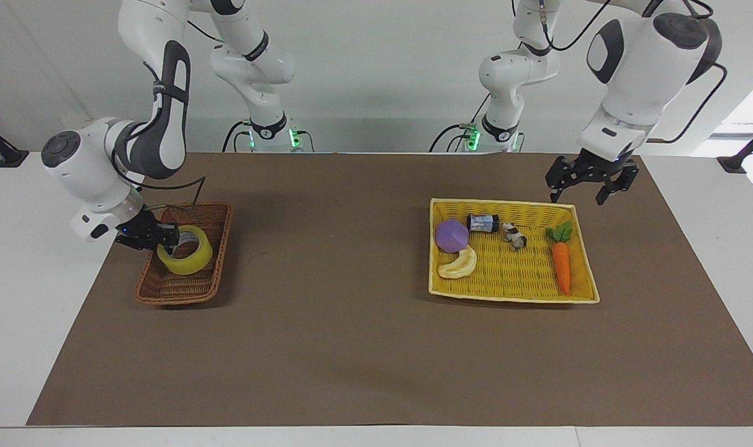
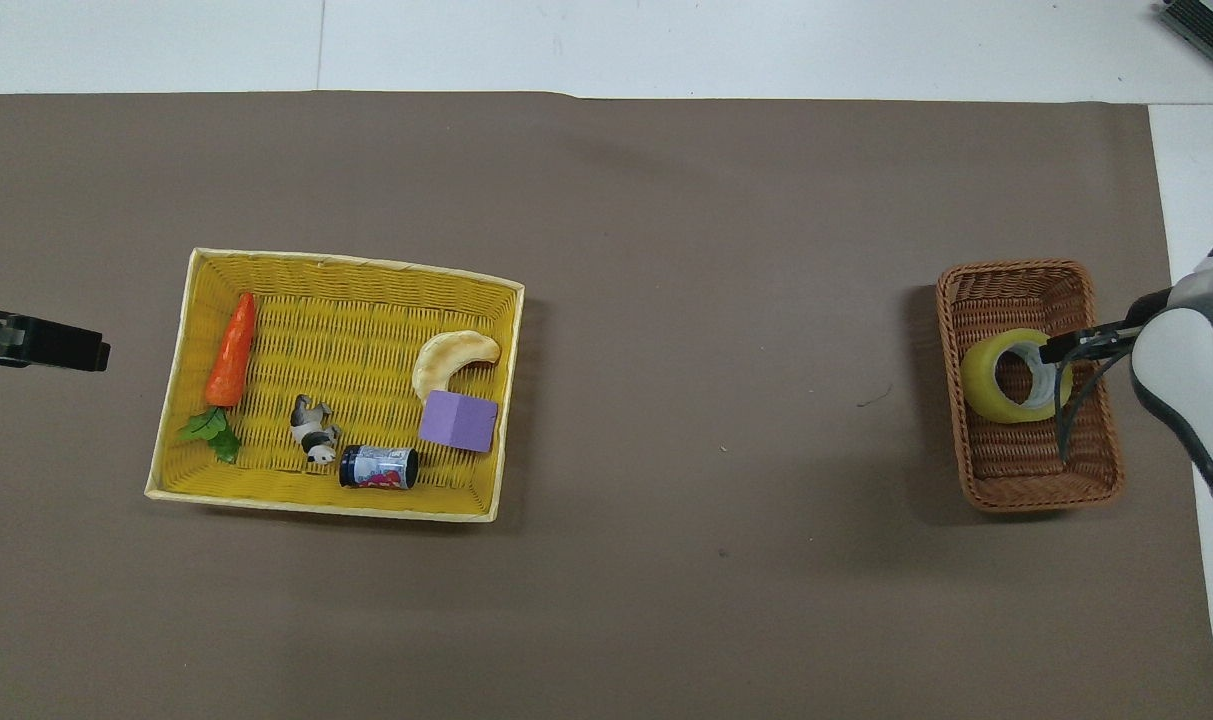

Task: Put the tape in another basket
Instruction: 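Open the right gripper and lift it away from the tape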

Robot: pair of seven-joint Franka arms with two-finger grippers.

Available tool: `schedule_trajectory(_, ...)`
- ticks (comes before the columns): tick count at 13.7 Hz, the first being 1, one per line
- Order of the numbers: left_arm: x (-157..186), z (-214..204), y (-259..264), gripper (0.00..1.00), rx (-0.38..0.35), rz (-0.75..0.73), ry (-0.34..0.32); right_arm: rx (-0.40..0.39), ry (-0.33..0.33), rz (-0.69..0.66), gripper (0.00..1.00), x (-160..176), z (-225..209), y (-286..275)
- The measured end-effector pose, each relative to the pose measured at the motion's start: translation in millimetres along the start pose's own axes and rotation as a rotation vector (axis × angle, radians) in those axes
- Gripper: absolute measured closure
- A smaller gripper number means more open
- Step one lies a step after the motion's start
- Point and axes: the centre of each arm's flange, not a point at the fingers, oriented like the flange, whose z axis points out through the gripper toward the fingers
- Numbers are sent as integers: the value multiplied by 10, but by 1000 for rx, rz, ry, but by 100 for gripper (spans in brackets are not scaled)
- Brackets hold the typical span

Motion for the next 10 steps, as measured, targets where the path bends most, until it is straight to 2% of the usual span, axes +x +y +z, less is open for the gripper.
schedule_trajectory(1, -4, -21, -7, 0, -7, 0, -25, -5, 13, -6, 17, 44, -95, -17)
schedule_trajectory(3, 80, -12, -57, 0, -21, 0, -47, -7, 32, -18, 0, 162, -407, -128)
schedule_trajectory(6, 182, 113, -152, 0, -33, -8, -65, 0, 25, 63, 0, 248, -1003, -434)
schedule_trajectory(10, 158, 69, -235, 0, -31, -23, -55, -48, 1, 261, 0, 102, -1570, -1095)
